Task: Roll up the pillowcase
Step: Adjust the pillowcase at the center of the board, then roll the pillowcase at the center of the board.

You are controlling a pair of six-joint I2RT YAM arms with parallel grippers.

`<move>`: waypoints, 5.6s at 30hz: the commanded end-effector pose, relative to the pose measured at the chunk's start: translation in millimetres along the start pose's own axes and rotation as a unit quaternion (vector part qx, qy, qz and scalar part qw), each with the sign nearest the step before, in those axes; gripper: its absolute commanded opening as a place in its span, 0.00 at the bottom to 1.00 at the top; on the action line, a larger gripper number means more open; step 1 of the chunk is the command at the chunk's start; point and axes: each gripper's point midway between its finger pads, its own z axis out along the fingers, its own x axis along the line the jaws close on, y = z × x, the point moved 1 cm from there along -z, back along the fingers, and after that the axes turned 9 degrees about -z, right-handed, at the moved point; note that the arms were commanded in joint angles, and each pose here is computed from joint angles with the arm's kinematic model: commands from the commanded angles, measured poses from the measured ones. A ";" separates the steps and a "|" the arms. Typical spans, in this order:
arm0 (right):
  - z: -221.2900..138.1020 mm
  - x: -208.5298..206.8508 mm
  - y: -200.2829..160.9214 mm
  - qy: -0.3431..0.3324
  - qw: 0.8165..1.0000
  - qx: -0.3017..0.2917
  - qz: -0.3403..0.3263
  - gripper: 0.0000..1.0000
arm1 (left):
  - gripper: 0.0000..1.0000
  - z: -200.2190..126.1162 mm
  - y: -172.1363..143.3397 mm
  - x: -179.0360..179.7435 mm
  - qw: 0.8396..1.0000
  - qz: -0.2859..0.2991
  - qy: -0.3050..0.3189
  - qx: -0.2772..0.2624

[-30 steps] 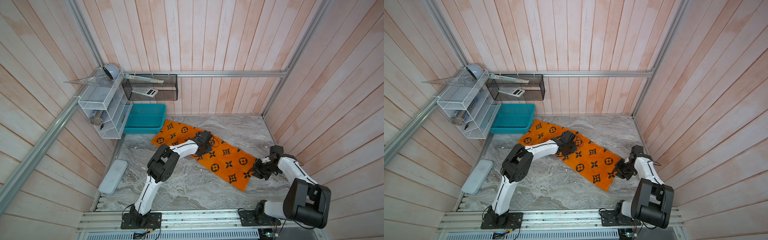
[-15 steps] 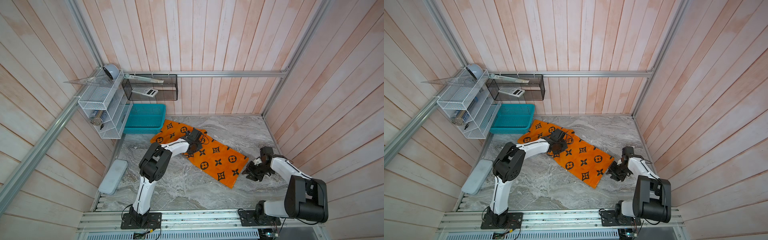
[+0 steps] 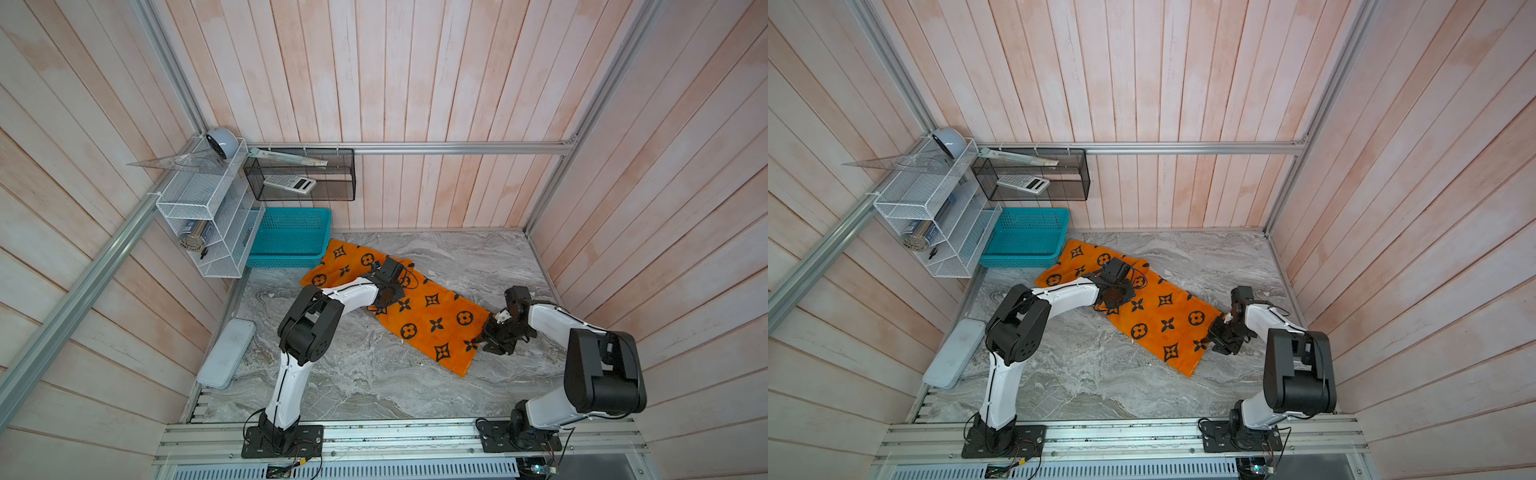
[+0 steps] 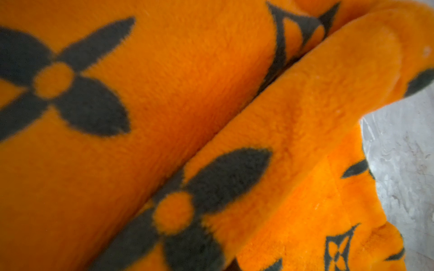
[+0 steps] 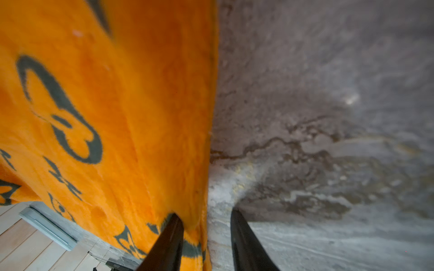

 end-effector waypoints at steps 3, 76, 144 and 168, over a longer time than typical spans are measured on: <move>10.9 -3.9 -1.0 -0.022 1.000 0.019 -0.003 0.26 | 0.00 8.3 -29.6 54.2 0.995 0.011 0.088 0.049; -47.5 118.5 36.8 0.114 0.988 -0.071 -0.070 0.49 | 0.74 -127.0 -157.0 -69.4 0.970 0.192 -0.119 0.090; -20.1 53.2 -20.7 -0.087 0.987 0.026 -0.135 0.04 | 0.75 -90.2 -95.3 19.3 0.984 0.165 0.008 0.066; 40.4 143.8 -1.6 0.001 0.986 0.036 -0.161 0.39 | 0.75 -107.6 -131.2 -31.7 0.975 0.187 -0.089 0.086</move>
